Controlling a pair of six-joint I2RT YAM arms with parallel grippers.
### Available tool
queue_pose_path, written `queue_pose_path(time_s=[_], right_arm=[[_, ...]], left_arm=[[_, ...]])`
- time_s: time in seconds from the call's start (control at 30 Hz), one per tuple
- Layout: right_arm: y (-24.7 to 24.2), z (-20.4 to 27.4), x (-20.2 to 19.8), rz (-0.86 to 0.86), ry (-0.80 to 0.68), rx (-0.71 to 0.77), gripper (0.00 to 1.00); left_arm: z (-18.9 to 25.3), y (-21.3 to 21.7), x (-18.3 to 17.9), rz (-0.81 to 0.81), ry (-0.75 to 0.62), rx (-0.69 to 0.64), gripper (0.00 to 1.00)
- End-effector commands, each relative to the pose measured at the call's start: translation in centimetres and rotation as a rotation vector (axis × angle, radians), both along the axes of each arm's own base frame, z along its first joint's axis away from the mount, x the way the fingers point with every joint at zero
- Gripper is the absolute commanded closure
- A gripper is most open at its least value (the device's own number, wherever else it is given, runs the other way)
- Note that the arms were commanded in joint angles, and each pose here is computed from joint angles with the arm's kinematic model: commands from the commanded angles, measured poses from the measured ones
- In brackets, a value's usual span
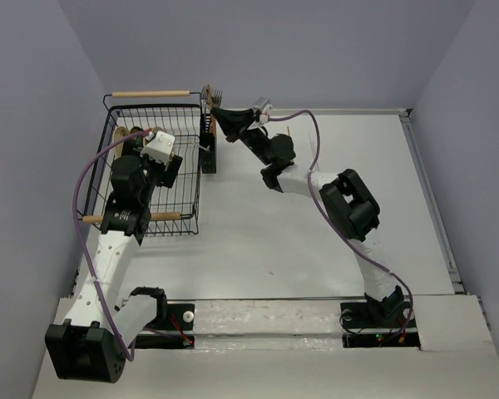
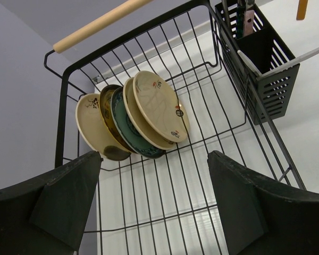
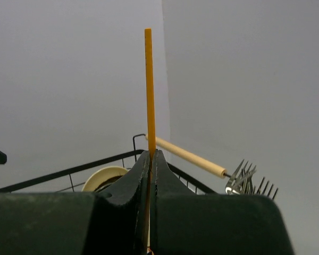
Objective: Sort the eating utensils into containers
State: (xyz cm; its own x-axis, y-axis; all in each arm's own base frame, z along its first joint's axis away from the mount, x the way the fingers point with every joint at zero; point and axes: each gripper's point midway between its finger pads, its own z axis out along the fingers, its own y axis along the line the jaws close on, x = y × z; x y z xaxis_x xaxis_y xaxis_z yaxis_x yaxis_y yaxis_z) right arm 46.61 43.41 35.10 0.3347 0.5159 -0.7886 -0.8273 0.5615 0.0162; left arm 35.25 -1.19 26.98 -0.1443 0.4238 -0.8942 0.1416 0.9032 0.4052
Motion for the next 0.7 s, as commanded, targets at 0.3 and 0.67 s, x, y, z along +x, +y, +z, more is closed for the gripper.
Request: queue_pose_path(time_s=[0.3, 0.67], right_arm=[[1.4, -0.1, 0.0, 0.071, -0.025, 0.073, 1.0], [1.8, -2.5, 0.3, 0.088, 0.012, 0.068, 1.0]], left_arm=[[0.9, 0.0, 0.1, -0.009, -0.037, 0.006, 0.05], [0.7, 0.0, 0.1, -0.009, -0.034, 0.009, 0.05]])
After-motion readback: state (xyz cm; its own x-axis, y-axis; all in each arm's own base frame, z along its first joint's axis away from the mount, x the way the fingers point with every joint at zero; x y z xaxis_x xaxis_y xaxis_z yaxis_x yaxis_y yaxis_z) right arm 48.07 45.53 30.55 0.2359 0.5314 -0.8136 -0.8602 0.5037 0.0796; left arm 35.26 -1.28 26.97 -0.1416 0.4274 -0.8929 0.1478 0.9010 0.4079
